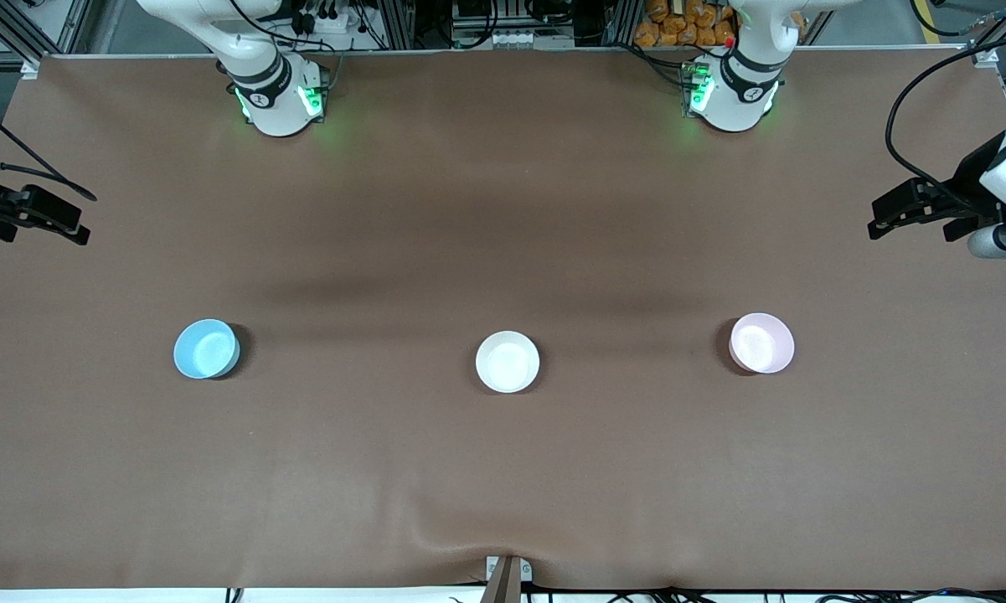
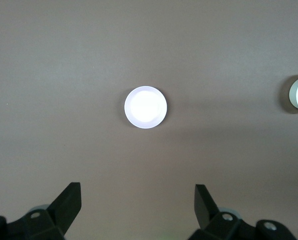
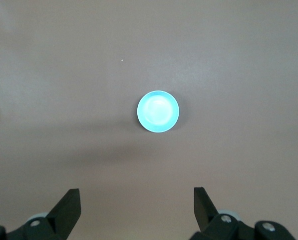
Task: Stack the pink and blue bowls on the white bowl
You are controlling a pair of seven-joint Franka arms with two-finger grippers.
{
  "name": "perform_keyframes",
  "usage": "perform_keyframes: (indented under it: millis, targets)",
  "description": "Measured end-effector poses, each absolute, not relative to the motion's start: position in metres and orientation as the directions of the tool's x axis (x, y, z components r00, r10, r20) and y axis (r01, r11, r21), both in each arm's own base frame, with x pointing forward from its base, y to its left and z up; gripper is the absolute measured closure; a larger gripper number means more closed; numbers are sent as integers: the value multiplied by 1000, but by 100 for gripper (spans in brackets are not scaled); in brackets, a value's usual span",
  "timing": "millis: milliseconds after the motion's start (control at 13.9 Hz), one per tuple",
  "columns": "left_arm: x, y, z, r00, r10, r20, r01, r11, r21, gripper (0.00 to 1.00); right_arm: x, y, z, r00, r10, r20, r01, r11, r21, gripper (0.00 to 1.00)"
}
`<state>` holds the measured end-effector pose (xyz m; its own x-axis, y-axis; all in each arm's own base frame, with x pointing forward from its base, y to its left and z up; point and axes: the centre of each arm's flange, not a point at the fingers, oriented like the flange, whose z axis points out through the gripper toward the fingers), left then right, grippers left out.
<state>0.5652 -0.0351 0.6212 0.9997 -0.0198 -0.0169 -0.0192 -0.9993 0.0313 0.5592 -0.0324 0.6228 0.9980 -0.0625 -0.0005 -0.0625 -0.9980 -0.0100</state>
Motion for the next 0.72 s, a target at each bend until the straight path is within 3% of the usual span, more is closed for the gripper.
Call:
perform_keyframes:
  millis: [720]
  targets:
    - [566, -34, 621, 1000, -18, -18, -17, -999, 31, 0, 552, -28, 631, 999, -54, -1, -55, -998, -11, 0]
